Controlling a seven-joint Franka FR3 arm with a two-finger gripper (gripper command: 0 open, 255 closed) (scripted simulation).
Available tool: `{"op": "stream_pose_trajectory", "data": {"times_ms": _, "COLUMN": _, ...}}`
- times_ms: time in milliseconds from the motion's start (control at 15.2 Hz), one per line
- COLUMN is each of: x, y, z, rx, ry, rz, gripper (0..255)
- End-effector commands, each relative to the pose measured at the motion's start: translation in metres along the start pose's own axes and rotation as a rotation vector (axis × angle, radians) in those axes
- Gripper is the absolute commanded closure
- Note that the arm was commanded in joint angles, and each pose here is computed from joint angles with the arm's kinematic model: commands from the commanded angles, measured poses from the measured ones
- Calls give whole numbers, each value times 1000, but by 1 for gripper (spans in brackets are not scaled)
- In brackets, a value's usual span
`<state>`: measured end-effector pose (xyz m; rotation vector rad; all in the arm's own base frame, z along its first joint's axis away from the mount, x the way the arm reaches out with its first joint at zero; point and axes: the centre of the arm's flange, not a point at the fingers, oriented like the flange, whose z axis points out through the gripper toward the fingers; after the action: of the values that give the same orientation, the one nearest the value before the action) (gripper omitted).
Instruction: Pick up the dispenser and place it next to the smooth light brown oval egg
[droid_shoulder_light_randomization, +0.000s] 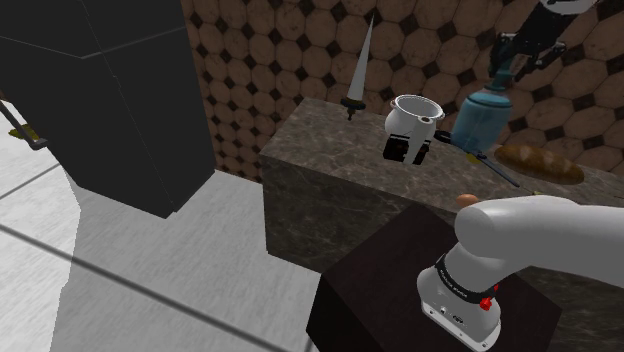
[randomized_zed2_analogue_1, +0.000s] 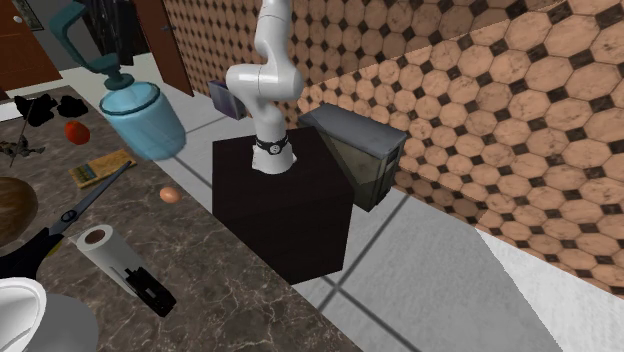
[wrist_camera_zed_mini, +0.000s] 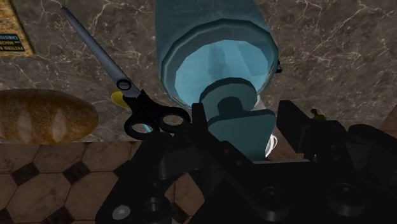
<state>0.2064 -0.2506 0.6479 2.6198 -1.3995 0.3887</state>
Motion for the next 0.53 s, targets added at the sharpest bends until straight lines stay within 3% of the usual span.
{"op": "stream_pose_trajectory", "data": {"times_ms": 0, "x": -3, "y": 0, "z": 10, "rx": 0, "ry": 1, "rz": 0, "gripper": 255}}
{"op": "stream_pose_trajectory", "data": {"times_ms": 462, "x": -14, "y": 0, "z": 46, "rx": 0, "ry": 1, "rz": 0, "gripper": 255}}
